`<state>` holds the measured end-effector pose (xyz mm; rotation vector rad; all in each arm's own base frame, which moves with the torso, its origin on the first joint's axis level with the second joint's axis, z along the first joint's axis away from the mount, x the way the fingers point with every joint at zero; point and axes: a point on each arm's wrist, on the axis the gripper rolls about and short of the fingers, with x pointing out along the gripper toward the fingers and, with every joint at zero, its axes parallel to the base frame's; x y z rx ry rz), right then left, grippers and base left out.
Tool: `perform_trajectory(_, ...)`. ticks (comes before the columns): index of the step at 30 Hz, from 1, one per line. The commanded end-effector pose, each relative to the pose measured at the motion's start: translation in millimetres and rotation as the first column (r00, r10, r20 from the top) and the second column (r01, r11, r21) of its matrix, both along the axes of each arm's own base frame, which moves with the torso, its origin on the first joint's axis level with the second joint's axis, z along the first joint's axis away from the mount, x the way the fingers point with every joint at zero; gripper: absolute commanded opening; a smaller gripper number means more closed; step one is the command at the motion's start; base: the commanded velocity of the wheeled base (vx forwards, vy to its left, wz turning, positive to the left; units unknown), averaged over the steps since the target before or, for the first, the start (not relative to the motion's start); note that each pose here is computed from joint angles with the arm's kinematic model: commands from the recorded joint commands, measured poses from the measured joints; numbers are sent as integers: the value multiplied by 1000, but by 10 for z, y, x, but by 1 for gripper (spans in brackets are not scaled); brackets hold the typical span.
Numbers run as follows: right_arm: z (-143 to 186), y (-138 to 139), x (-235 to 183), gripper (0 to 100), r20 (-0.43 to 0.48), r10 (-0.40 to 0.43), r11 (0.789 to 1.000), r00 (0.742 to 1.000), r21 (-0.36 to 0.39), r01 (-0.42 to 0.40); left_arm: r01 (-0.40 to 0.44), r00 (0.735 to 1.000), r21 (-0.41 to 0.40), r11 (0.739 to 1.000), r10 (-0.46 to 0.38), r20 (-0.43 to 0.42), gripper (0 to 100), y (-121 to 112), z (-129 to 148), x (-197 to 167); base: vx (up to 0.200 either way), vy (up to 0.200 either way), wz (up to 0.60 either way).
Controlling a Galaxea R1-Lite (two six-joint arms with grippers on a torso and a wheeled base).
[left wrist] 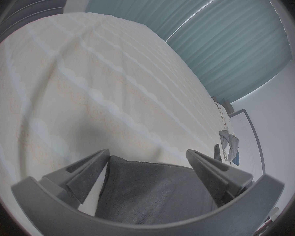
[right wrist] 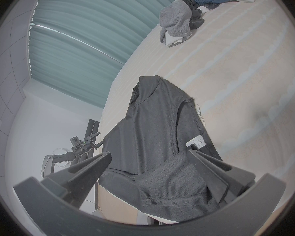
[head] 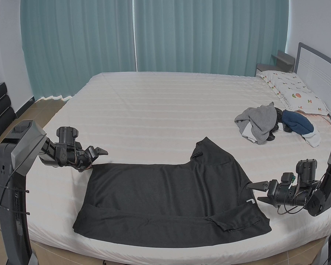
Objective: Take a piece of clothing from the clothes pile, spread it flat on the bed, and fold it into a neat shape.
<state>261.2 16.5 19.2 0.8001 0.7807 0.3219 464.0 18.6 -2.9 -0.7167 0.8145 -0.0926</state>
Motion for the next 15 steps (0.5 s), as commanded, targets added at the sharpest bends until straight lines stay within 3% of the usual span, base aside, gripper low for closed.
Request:
perform_trajectory(1,-4,1,13,100,1,1,1000,1000,0,-1,3,1000,1,1000,-3,-4,0,-15,-35,5,0,0,0)
perform_trajectory(15,15,9,119,100,23,-8,1000,1000,2,8,-68,997,30,997,69,-22,0,77,24,-80,0,0,0)
